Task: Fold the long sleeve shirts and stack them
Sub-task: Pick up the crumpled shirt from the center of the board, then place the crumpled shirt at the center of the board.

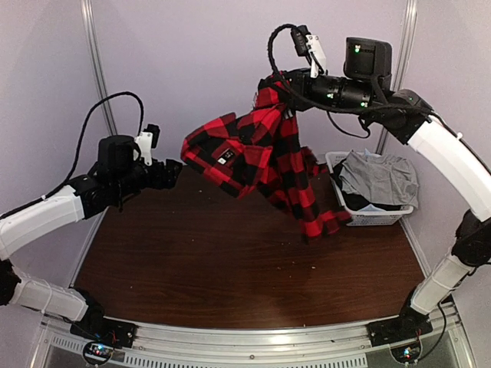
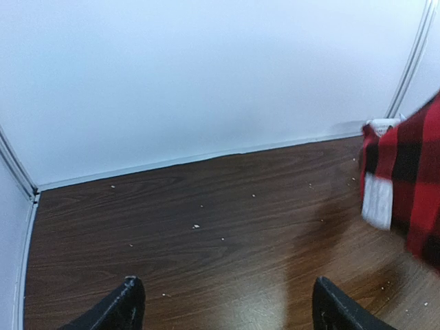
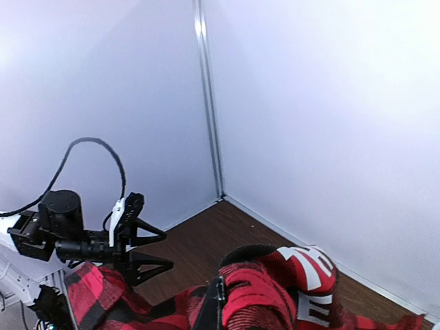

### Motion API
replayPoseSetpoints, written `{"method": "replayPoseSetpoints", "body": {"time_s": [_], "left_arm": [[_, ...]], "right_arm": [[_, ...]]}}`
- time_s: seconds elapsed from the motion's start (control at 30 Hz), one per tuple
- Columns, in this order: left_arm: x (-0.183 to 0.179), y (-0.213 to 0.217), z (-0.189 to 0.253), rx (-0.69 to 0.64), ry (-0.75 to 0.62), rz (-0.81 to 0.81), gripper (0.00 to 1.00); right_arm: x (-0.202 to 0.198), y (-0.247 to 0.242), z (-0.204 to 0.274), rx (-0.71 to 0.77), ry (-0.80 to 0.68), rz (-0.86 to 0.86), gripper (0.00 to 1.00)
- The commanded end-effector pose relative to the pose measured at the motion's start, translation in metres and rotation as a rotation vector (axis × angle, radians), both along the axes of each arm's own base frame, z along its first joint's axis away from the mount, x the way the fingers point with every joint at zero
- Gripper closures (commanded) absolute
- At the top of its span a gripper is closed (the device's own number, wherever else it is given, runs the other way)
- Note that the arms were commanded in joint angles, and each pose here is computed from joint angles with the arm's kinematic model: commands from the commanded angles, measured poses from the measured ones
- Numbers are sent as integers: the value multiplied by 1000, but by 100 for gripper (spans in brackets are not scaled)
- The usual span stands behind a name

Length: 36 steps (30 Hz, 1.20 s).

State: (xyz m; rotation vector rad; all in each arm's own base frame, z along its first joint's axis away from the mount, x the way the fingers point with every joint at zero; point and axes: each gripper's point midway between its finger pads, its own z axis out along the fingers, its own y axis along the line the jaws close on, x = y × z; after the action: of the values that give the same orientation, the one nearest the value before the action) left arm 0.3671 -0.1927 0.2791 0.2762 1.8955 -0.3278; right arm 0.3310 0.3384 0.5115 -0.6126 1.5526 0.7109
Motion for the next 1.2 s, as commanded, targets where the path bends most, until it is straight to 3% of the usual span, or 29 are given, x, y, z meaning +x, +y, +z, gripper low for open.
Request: {"method": "replayPoseSetpoints", "body": {"time_s": [0.0, 0.13, 0.27, 0.37, 0.4, 0.53, 0.63, 0.73, 0.97, 1.17], "left_arm": [[-4, 32, 18, -28, -62, 140, 14], [-14, 57, 27, -46, -92, 243, 13], [-17, 70, 24, -31, -86, 295, 13], [-16, 59, 17, -8, -69, 230, 13], [-15, 52, 14, -3, -62, 195, 13], [-13, 20, -6, 12, -7, 32, 13], [-12, 2, -28, 30, 40, -47, 13], [-12, -9, -52, 51, 78, -86, 13], [-7, -21, -93, 60, 135, -126, 13], [0, -34, -139, 95, 257, -160, 13]], "right_arm": [[0, 39, -33, -19, 66, 114, 98], [33, 52, -71, -62, 129, 32, 86], [78, 47, -126, -117, 240, -103, 92], [114, 12, -170, -139, 340, -209, 91], [125, -5, -185, -146, 369, -250, 87], [160, -98, -237, -214, 449, -508, 50], [151, -126, -254, -300, 439, -599, 26], [117, -97, -260, -305, 407, -442, 14], [46, -17, -325, -430, 421, -103, 12], [44, -27, -373, -475, 522, -191, 12]]}}
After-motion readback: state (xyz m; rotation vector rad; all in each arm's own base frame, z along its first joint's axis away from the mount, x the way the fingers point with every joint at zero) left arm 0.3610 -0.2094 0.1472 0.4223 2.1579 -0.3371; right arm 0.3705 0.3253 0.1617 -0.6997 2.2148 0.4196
